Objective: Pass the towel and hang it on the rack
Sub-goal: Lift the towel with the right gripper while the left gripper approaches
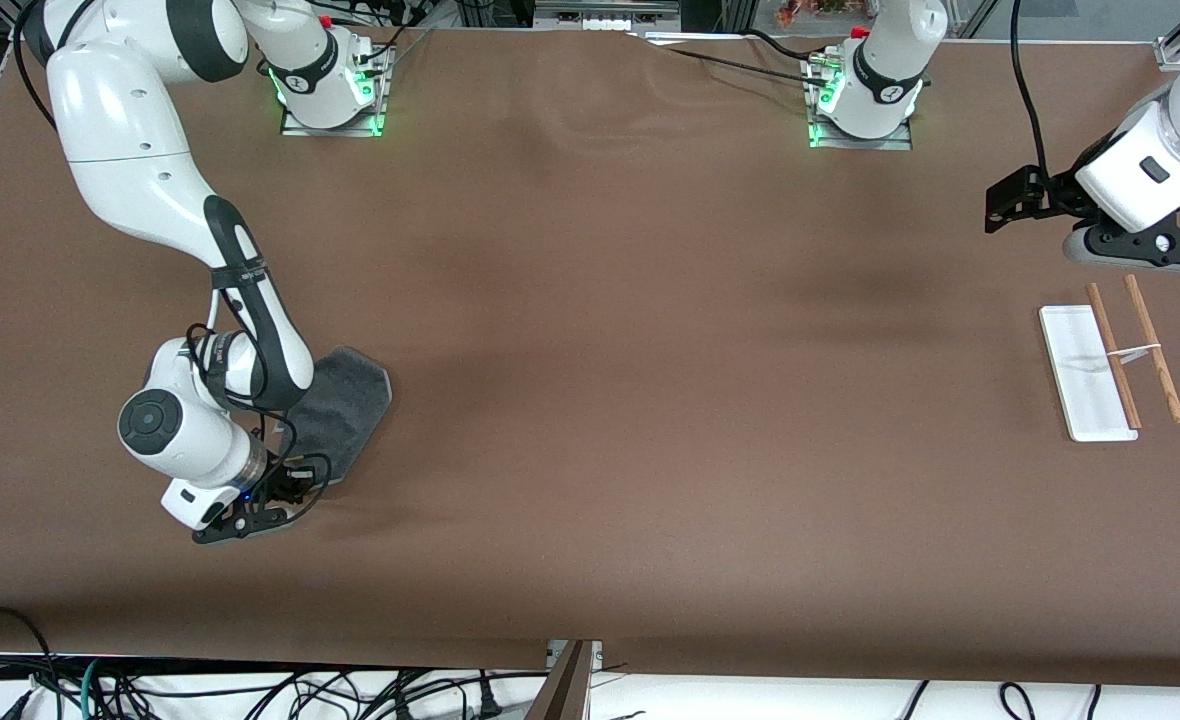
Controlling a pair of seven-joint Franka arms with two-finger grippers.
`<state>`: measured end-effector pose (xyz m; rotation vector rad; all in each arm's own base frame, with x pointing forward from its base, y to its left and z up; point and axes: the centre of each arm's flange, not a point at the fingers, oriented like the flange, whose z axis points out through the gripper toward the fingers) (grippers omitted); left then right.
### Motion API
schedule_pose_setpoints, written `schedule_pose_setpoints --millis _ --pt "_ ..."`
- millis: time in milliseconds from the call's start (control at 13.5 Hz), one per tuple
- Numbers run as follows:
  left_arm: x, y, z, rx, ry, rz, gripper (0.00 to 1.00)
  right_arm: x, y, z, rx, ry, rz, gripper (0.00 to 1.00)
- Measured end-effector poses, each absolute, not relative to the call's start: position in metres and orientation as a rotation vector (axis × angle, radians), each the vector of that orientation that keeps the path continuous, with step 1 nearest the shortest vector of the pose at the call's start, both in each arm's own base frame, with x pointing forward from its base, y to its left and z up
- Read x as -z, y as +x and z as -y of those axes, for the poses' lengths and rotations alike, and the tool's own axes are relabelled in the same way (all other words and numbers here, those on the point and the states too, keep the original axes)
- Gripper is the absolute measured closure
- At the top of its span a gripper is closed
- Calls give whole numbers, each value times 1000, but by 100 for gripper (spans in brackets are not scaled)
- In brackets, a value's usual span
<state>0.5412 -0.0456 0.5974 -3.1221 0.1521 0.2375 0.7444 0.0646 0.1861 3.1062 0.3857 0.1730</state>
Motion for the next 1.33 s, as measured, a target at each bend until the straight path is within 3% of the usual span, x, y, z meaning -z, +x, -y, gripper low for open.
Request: schedule_pose_setpoints --millis 222,593,1037,1333 --pt "-597 541 46 -238 -3122 -152 0 -228 741 -92 -80 3136 -439 98" --pt "-597 541 46 -239 -3122 -153 0 -361 731 -161 -84 3187 -566 98" --pt "-596 539 47 -267 -3119 -156 0 -475 667 -307 -186 3224 -826 98" --pt "-573 545 62 -377 -3216 -181 0 -501 627 -376 -223 3243 -928 98"
